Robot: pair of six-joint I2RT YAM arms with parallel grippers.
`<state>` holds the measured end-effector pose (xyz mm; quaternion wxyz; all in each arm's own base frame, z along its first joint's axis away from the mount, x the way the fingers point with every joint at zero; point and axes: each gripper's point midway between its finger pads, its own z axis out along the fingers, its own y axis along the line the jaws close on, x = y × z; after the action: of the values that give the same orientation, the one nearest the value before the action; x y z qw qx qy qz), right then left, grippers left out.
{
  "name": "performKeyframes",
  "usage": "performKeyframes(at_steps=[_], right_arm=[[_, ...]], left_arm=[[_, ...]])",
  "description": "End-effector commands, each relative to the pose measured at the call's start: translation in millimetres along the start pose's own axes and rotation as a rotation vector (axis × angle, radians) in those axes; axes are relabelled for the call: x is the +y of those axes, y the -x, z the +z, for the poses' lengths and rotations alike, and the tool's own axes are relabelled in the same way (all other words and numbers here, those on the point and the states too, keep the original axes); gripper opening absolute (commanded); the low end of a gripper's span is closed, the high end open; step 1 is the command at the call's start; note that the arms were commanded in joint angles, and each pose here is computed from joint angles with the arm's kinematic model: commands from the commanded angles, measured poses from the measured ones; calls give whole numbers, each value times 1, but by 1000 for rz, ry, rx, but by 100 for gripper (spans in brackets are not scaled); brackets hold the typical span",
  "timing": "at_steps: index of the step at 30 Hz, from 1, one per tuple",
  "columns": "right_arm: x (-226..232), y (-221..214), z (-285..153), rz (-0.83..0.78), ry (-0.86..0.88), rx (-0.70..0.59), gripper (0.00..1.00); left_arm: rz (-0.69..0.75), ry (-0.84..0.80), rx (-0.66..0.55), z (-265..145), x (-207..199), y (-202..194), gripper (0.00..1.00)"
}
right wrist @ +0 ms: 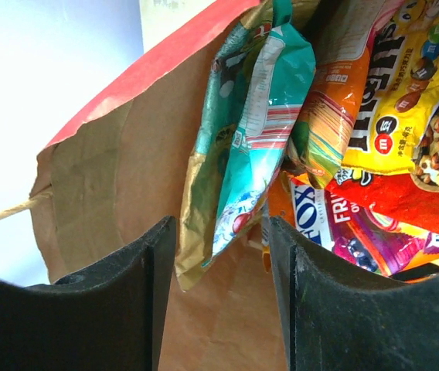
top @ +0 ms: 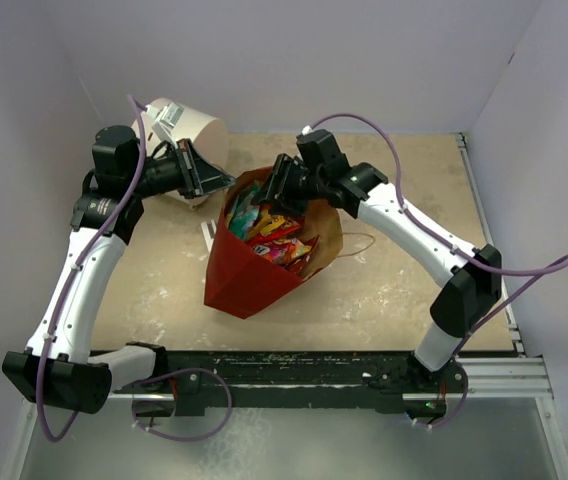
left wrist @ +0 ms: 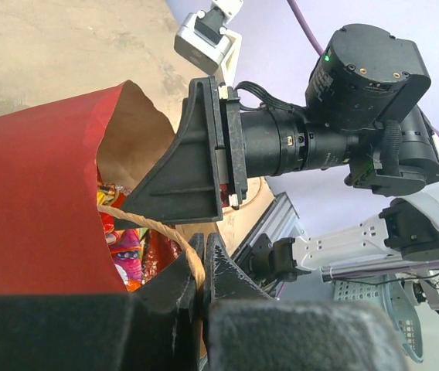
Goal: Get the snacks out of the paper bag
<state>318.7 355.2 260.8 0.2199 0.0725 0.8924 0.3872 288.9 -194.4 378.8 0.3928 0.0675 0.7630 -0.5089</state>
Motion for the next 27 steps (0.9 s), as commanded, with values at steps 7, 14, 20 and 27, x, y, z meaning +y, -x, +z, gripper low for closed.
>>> performKeyframes(at_steps=[7, 14, 20, 27], right_arm=[[17, -5, 18, 116, 31, 19, 53], [6, -18, 39, 138, -36, 67, 53], [10, -13, 48, 133, -44, 68, 49], [16, -9, 46, 101, -48, 59, 22]], left_arm=[[63, -31, -88, -9, -24, 24, 0], [22, 25, -116, -11, -18, 28, 0], [-22, 83, -121, -13, -11, 29, 0], [-80, 110, -157, -18, -24, 46, 0]])
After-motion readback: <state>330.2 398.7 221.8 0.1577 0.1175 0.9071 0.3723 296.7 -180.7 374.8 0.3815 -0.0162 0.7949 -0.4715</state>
